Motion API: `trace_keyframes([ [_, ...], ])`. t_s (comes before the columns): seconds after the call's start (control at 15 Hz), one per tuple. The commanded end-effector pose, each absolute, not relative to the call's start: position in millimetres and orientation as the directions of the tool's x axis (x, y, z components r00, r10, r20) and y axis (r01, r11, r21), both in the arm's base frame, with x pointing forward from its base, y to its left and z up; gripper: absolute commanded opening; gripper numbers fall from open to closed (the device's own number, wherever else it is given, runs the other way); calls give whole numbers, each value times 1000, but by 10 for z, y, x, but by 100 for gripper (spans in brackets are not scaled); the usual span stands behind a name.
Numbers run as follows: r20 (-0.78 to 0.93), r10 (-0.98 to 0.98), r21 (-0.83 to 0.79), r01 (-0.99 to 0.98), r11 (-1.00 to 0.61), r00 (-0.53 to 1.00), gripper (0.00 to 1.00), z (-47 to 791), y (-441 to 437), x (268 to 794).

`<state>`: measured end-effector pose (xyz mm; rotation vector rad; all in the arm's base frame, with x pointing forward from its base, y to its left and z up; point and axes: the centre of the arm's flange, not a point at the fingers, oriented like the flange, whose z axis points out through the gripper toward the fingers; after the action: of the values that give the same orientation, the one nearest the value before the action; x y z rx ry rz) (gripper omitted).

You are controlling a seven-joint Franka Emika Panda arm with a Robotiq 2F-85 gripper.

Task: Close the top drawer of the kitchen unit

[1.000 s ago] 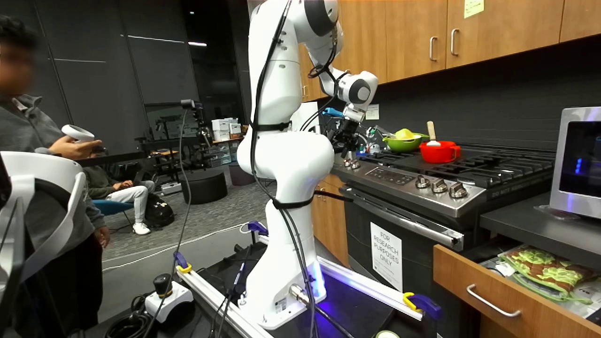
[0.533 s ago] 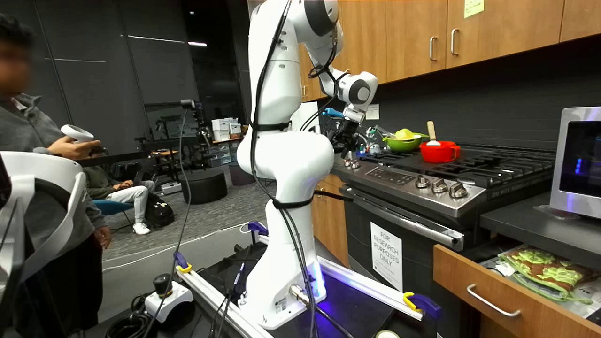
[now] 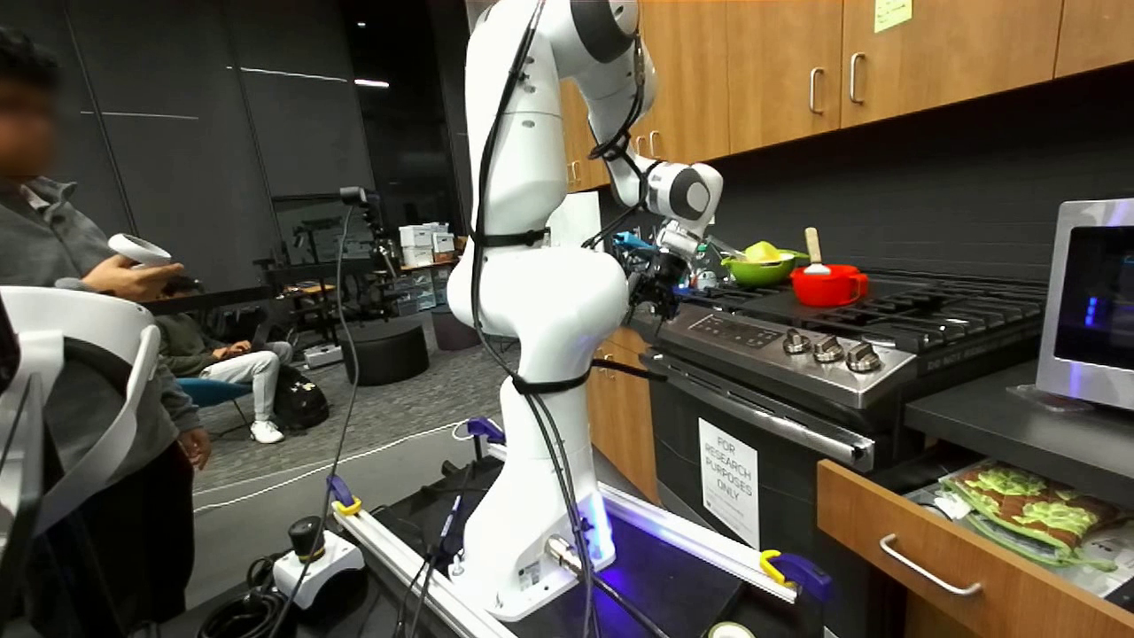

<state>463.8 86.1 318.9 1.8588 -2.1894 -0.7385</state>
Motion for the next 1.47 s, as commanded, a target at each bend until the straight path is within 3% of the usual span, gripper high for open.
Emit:
trace_keyframes([
  [0.0,-165,-966,502,-860,93,-201,100,3036,723,4512],
  [0.53,-164,-968,514,-854,80,-190,100,2979,652,4394],
  [1.4,-32,-894,606,-720,338,-447,100,2521,-228,4106],
])
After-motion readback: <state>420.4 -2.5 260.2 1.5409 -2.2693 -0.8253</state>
